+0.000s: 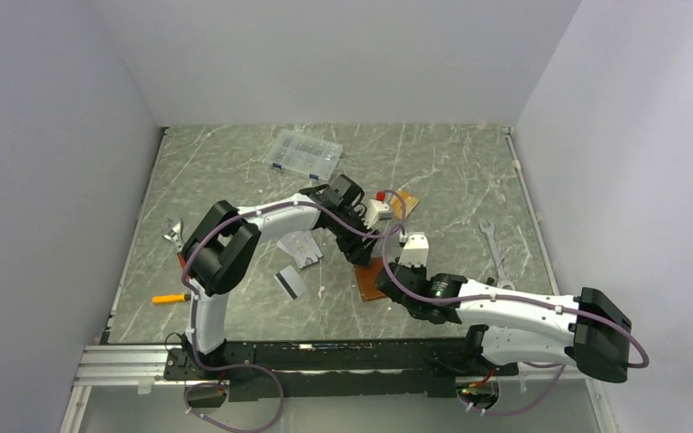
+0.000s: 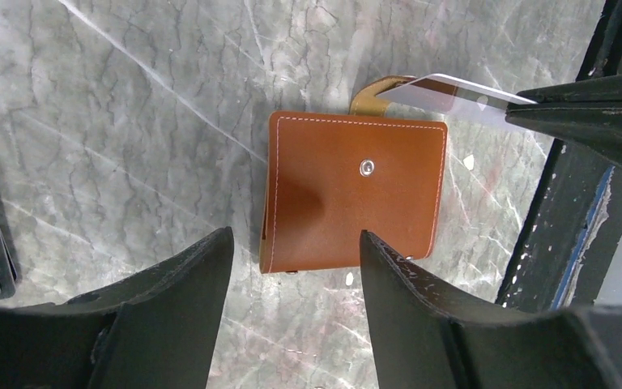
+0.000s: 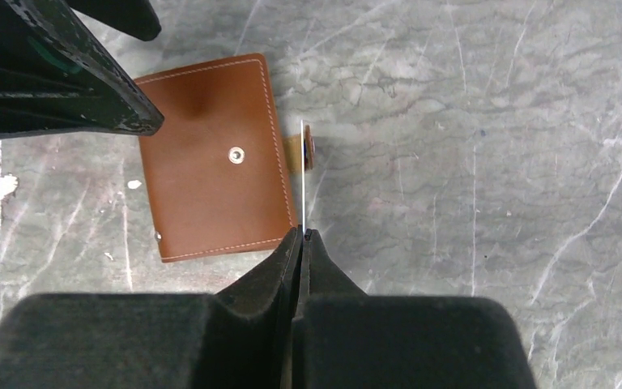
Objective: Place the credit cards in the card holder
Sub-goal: Open the card holder at the center of the board.
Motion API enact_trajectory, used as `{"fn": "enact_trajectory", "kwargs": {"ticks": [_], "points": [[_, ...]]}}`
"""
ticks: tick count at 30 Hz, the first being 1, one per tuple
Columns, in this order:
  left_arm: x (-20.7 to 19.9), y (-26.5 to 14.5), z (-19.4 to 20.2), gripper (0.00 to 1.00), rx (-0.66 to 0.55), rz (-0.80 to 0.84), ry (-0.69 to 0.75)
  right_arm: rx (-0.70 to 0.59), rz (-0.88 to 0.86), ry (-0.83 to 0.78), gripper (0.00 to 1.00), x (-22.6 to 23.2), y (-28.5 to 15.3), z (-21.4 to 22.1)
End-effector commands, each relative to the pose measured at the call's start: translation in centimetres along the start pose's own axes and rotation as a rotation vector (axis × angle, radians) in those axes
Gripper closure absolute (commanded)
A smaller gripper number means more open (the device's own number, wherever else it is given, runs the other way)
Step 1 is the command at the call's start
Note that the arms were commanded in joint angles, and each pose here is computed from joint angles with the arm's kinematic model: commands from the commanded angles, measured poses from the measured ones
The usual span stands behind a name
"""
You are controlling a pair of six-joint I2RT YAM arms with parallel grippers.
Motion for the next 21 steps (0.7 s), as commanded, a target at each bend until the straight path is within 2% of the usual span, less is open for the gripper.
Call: {"fn": "enact_trajectory", "kwargs": {"ticks": [1,9,21], "points": [[0.2,0.5,-0.5,0.35,0.013,0.004,0.032,-0.007,0.01,0.041,1.0,-0.7,-0.1,0.6],[-0.6,1.2,-0.3,0.37,0.031,0.089,0.039,-0.03,-0.004,0.092,1.0,-1.2,0.3,0.4],[-2.9,1.5,-0.5,0.58,0.043,0.252,0.115,-0.036,-0.081,0.178,1.0,-0.9,0.9,0.1]]}}
Point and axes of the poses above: each gripper's point midway between its finger pads, its own y axis out along the fingers, its own x axis along the line the jaws close on, z = x × y, the point moved 1 cm from there along -y, back along the fingers, and after that the axes turned 3 degrees about -y, right-handed, at the moved point
